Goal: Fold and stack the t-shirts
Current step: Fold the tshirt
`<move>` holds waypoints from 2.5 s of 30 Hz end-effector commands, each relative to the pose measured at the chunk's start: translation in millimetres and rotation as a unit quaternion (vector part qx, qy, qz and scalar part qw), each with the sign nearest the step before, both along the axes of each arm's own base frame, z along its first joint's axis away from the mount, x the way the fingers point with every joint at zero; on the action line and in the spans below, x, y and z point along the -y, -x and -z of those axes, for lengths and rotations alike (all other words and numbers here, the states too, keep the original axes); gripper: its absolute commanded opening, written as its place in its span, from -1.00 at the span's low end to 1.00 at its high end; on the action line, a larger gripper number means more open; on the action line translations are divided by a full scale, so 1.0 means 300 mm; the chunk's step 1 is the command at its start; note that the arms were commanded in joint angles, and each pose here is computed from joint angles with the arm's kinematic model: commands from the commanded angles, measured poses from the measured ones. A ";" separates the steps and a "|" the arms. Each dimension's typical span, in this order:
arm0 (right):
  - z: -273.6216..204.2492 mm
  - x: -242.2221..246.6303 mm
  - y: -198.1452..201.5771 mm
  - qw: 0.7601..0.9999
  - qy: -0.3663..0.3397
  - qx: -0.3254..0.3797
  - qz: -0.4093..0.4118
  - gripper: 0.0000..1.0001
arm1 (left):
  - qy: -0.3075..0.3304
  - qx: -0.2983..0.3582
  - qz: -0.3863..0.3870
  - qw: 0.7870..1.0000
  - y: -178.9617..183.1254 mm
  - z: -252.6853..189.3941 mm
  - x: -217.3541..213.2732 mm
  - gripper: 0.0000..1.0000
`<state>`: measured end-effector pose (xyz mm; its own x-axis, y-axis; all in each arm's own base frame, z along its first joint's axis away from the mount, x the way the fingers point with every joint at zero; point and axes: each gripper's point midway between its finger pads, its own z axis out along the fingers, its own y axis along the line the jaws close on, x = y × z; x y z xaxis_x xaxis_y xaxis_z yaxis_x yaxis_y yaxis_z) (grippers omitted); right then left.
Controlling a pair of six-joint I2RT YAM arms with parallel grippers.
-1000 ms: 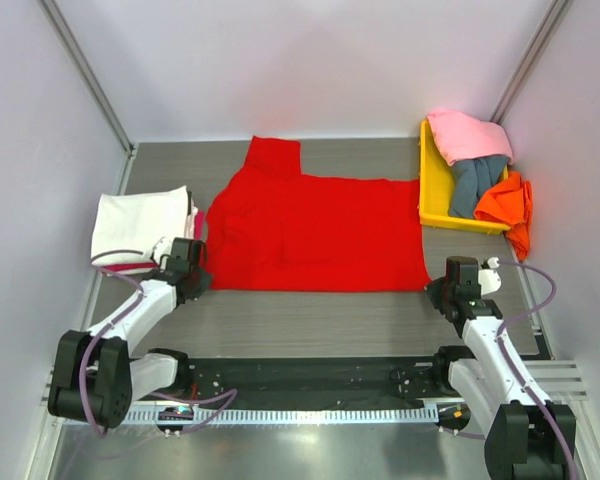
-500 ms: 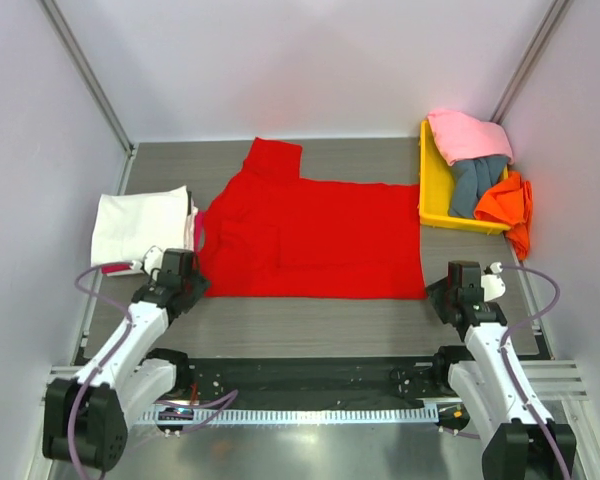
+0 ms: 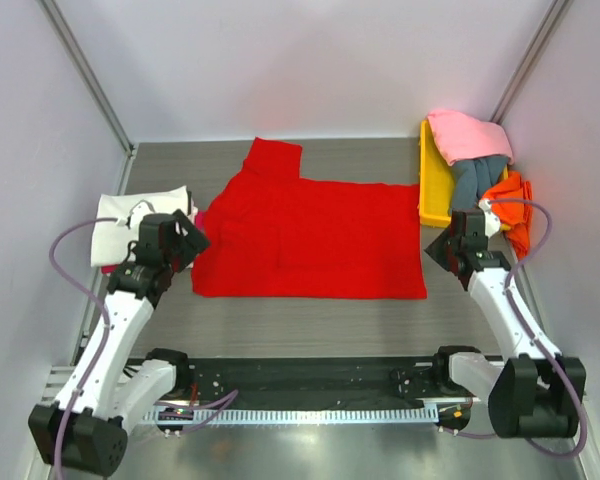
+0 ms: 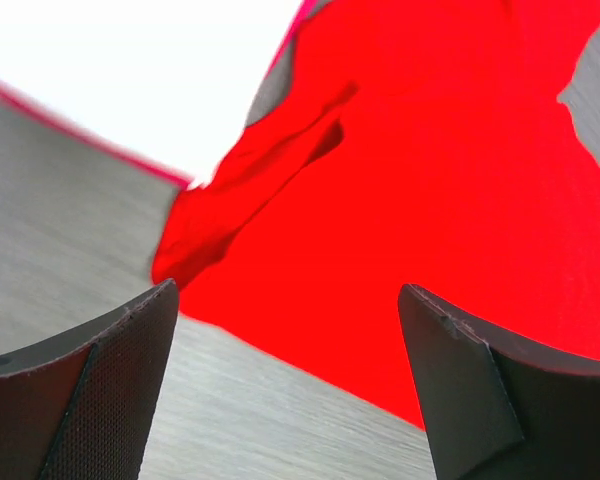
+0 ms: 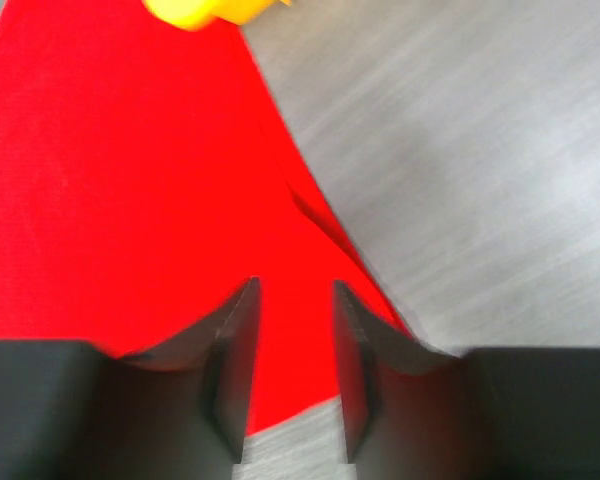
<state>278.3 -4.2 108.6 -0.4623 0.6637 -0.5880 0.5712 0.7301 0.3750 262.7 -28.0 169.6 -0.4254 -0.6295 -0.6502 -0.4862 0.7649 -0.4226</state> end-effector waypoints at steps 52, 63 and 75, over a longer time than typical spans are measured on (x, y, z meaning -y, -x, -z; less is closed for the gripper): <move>0.030 0.081 -0.856 0.988 0.137 -0.051 -0.049 -0.20 | 0.046 -0.108 0.068 0.991 -0.826 0.298 0.128 0.72; 0.103 0.042 -0.960 0.988 0.121 -0.061 -0.070 -0.16 | 0.050 -0.071 0.084 0.993 -0.880 0.167 0.144 0.73; 0.211 0.064 -0.987 0.983 0.142 -0.100 -0.058 -0.21 | 0.020 -0.026 0.050 0.998 -1.041 0.101 0.088 0.84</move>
